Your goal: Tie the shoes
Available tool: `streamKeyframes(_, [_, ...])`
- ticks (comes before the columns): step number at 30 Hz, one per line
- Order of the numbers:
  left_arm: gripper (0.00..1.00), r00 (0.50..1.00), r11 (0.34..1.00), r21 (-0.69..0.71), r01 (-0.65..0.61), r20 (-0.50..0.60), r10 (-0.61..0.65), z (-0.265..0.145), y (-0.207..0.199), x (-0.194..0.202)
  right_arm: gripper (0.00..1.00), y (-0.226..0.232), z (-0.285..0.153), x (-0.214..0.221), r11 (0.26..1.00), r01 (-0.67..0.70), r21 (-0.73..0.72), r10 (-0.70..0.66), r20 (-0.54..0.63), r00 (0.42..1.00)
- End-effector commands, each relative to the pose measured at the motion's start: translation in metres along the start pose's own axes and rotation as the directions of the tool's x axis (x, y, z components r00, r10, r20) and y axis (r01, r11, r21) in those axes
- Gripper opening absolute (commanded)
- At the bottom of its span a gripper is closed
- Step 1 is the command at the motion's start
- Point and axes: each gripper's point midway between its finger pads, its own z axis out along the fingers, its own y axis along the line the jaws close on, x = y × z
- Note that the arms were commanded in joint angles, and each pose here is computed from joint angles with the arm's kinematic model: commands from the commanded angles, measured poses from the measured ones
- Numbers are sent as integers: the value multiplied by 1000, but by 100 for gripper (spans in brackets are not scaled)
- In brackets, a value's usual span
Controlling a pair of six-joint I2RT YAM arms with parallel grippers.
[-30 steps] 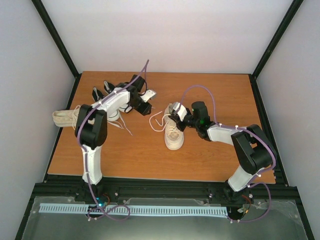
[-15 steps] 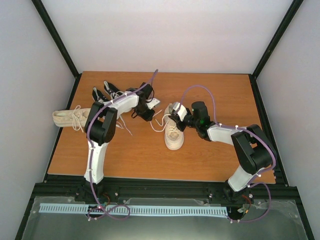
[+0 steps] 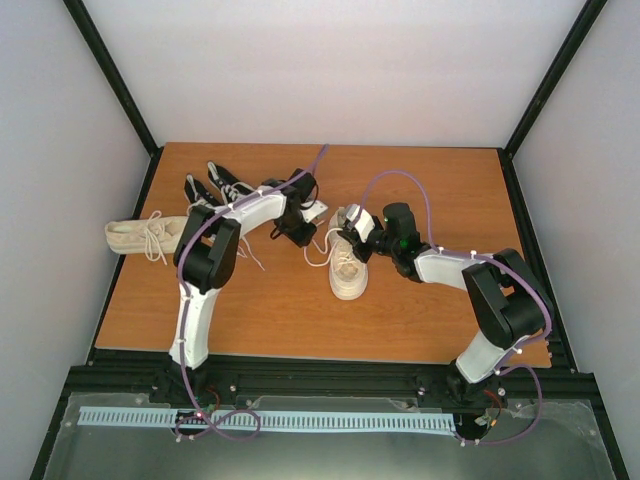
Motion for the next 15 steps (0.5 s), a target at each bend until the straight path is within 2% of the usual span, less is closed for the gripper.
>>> streamKeyframes(1, [41,1000,999,-54,2,-13,-2,-3,6,0,3,-2,-2,-14,999,39,7,-39,32,999])
streamKeyframes(4, [40,1000,1000,-24,0,3,0,-7,-1,-5,3,-2,-1,-12,999,38,7,-38,29,999])
streamKeyframes(6, [34,1000,1000,-28,-12,8,12,-8,-2,-9,3,-2,-1,-13,999,38,9,-38,29,999])
streamKeyframes(11, [2,999,999,-34,-21,-33,20,2,-2,-1,3,-3,-2,-14,999,43,13,-43,29,999])
streamKeyframes(13, [1,999,999,-29,-21,-40,20,2,-3,3,3,-3,-1,-13,999,42,12,-43,25,999])
streamKeyframes(15, [1,1000,999,-32,-16,-3,16,-8,-3,-1,3,-3,0,-12,999,40,9,-40,21,999])
